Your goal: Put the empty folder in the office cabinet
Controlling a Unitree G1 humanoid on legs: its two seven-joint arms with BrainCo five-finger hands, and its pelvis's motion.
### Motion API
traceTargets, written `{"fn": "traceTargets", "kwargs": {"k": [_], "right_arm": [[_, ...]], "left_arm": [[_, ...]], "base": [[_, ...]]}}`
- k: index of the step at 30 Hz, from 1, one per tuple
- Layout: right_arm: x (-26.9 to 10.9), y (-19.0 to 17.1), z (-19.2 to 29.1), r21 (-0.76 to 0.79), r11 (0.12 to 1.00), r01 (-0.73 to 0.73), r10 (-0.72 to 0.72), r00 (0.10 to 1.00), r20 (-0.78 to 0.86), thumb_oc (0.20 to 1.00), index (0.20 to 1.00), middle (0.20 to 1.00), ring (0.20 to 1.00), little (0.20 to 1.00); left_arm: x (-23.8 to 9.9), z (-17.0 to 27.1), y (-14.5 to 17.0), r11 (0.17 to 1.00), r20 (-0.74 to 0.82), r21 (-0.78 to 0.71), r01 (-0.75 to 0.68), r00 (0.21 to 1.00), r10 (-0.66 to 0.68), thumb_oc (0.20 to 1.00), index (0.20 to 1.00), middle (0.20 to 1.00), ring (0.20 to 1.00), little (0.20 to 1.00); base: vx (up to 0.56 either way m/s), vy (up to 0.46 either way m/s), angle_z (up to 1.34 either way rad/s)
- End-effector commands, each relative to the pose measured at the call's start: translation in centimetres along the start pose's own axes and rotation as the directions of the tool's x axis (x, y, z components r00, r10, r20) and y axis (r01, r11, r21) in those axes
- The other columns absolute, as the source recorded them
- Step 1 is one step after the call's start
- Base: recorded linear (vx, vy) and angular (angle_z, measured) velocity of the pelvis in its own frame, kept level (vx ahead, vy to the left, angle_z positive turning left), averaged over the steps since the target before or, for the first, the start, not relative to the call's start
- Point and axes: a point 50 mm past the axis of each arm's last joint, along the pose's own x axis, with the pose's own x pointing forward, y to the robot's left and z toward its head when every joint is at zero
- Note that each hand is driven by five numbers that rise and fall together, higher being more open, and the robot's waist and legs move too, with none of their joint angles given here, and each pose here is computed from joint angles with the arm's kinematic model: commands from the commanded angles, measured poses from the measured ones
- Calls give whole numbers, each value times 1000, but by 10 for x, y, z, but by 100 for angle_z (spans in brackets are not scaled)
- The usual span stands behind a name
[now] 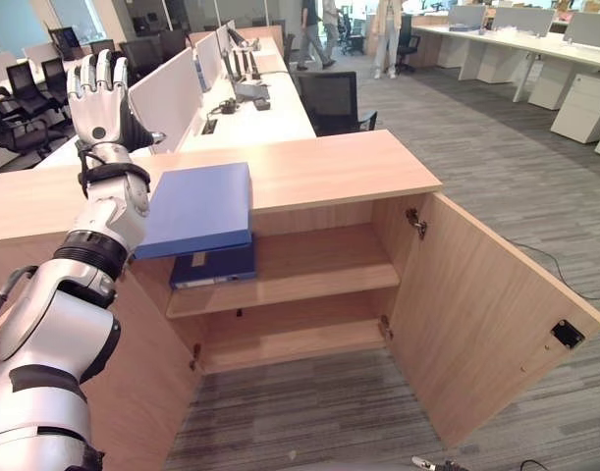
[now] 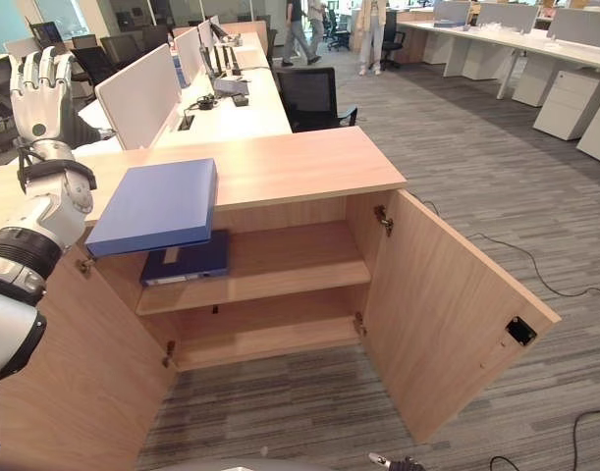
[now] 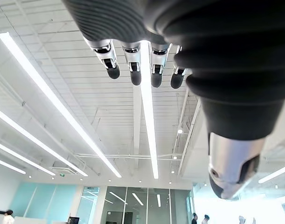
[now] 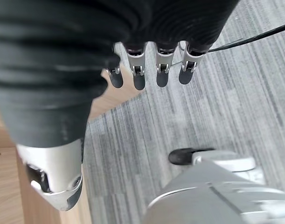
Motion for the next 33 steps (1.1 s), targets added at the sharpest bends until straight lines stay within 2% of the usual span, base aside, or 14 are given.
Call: {"fn": "traceTargets", "kwargs": {"k": [1, 6, 8, 12, 16, 22, 29, 33], "right_arm": [[1, 5, 12, -8, 1000, 3, -2, 1000, 18, 1000, 1000, 1000, 1000, 1000], [1, 5, 15, -18, 1000, 4, -4, 1000, 25, 1000, 1000, 1000, 1000, 1000], [1, 9, 17, -36, 999, -2, 3, 1000, 30, 1000, 1000, 1000, 1000, 1000], [1, 16, 22, -72, 997, -11, 14, 999, 38, 1000, 1000, 1000, 1000, 1000], [0, 21, 30, -92, 996, -9, 15, 998, 64, 1000, 1000, 1000, 1000, 1000], [1, 13, 46, -102, 994, 38, -25, 992, 124, 1000, 1000, 1000, 1000, 1000], [2, -4, 42, -111, 991, 70, -58, 992, 110, 1000, 1000, 1000, 1000, 1000], [2, -3, 23, -65, 996, 54, -50, 997, 59, 1000, 1000, 1000, 1000, 1000]], "left_arm": [[40, -11, 60, 978, -66, -10, -208, 976, 207, 1000, 1000, 1000, 1000, 1000], [45, -9, 71, 964, -78, -61, -258, 964, 253, 1000, 1000, 1000, 1000, 1000], [49, -1, 96, 899, -103, -205, -387, 922, 373, 1000, 1000, 1000, 1000, 1000], [37, 0, 120, 759, -170, -354, -547, 835, 523, 1000, 1000, 1000, 1000, 1000], [10, -3, 119, 670, -210, -410, -619, 779, 592, 1000, 1000, 1000, 1000, 1000], [-27, -8, 110, 609, -228, -476, -635, 758, 611, 1000, 1000, 1000, 1000, 1000], [-59, -15, 98, 559, -286, -516, -649, 746, 601, 1000, 1000, 1000, 1000, 1000], [-68, -19, 101, 573, -246, -503, -648, 742, 623, 1000, 1000, 1000, 1000, 1000]], "base": [[-2, -17, 5], [-1, -8, 0], [4, -44, 5], [8, -52, 13], [13, -80, 10], [-90, -154, 18], [239, 122, 25], [313, 216, -4]]}}
